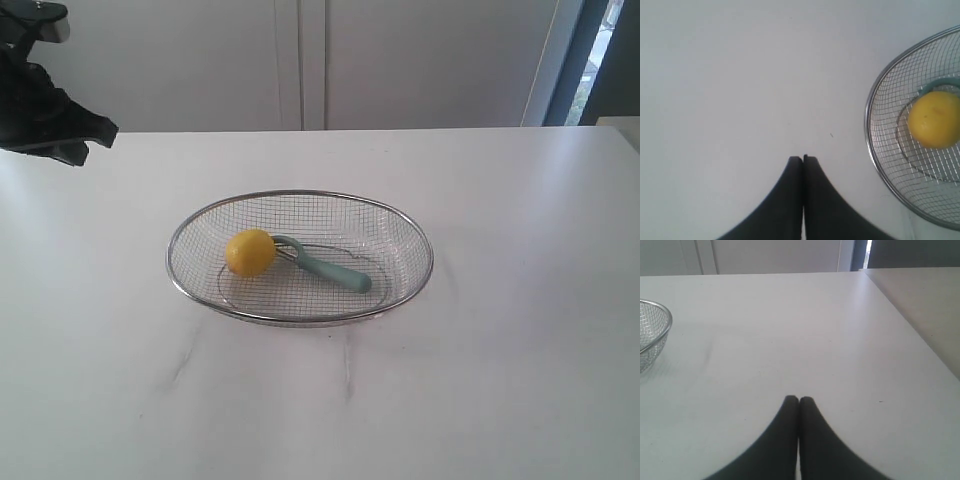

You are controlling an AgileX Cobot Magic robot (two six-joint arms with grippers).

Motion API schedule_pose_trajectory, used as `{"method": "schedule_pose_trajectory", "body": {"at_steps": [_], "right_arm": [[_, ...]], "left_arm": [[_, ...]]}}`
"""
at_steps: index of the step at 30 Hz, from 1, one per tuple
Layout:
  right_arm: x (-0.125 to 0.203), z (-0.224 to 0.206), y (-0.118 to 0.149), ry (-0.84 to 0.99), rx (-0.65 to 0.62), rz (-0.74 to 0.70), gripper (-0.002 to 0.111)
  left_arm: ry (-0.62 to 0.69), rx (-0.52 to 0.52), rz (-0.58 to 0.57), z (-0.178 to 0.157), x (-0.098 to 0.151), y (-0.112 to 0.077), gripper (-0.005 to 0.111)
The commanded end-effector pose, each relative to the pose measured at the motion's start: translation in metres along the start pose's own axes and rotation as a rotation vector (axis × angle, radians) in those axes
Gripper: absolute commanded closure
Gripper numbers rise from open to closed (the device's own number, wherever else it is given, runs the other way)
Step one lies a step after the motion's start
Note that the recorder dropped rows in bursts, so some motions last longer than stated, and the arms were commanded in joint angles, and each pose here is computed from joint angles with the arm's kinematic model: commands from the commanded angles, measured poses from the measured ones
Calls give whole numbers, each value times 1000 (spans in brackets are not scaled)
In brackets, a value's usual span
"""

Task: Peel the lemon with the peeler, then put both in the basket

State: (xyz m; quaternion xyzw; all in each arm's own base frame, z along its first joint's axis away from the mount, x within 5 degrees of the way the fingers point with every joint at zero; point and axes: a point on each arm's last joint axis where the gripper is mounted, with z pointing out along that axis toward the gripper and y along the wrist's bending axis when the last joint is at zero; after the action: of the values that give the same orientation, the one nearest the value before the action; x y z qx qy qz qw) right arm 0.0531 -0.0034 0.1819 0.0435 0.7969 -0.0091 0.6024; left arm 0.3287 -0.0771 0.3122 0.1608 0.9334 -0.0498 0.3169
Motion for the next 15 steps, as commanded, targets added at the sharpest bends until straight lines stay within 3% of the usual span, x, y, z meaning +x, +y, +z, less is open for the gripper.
{"method": "schedule_pose_trajectory", "body": {"at_steps": [1,10,15], "right_arm": [[0,0,0,-15,5,2,108],[0,0,0,-15,5,2,108],[0,0,0,-15,5,2,108]], "left_arm": [[-85,-14,-3,-22,12,-2,107],[-171,-30,-3,-53,50,-8,107],[-234,-65,-51,-78,79,-2,107]]}}
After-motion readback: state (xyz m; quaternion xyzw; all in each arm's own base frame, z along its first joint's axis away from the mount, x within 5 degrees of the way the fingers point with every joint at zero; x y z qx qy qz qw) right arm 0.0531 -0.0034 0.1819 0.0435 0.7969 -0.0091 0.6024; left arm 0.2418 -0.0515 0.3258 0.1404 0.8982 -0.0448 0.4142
